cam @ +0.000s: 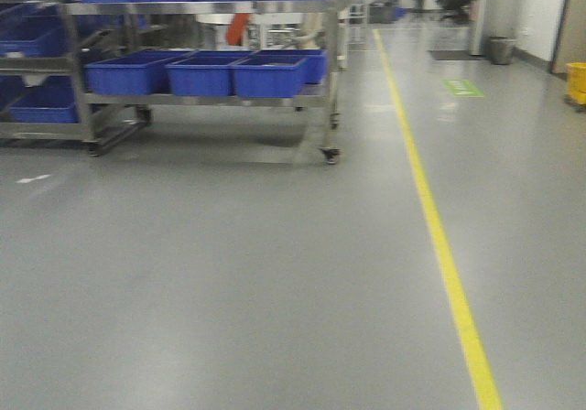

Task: Pick and sort blue part to right shelf
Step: 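Drive the base away from the table along the aisle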

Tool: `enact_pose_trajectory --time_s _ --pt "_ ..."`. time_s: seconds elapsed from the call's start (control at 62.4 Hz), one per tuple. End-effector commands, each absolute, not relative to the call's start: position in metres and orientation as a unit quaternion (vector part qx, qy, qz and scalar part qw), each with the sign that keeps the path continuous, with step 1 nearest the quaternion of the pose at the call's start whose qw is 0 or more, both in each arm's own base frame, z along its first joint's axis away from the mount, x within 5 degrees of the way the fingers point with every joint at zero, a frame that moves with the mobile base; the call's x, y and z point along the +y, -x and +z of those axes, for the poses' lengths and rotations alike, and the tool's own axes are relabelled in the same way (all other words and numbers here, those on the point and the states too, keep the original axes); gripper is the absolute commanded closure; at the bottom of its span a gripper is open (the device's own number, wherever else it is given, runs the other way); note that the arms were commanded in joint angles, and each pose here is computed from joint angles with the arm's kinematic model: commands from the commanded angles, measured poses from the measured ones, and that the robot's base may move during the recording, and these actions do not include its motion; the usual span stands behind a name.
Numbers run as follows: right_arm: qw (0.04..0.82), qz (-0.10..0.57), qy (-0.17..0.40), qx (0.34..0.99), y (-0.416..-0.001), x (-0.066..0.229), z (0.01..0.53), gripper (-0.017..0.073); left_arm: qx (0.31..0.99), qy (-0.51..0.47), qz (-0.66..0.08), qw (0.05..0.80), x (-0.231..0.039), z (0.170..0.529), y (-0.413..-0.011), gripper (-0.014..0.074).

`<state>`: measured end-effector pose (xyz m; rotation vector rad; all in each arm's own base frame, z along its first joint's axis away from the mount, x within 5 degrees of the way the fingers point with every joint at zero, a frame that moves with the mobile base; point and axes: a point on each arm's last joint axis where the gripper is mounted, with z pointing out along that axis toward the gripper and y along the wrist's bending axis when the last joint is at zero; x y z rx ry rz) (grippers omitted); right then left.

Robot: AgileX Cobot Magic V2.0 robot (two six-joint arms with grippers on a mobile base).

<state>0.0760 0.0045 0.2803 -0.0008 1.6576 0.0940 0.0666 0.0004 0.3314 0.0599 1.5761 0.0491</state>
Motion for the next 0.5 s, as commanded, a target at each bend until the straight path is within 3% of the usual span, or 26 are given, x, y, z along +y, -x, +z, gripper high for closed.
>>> enact_pose_trajectory --time_s 0.0,0.481 --pt "0.721 0.039 0.008 0.692 -0.0756 0.0049 0.2996 0.0120 0.669 -0.029 0.021 0.743 -0.0003 0.3486 -0.0648 0.0314" --pt "0.721 0.039 0.008 0.692 -0.0756 0.0049 0.2996 0.0120 0.669 -0.029 0.021 0.743 -0.0003 0.3486 -0.0648 0.0314"
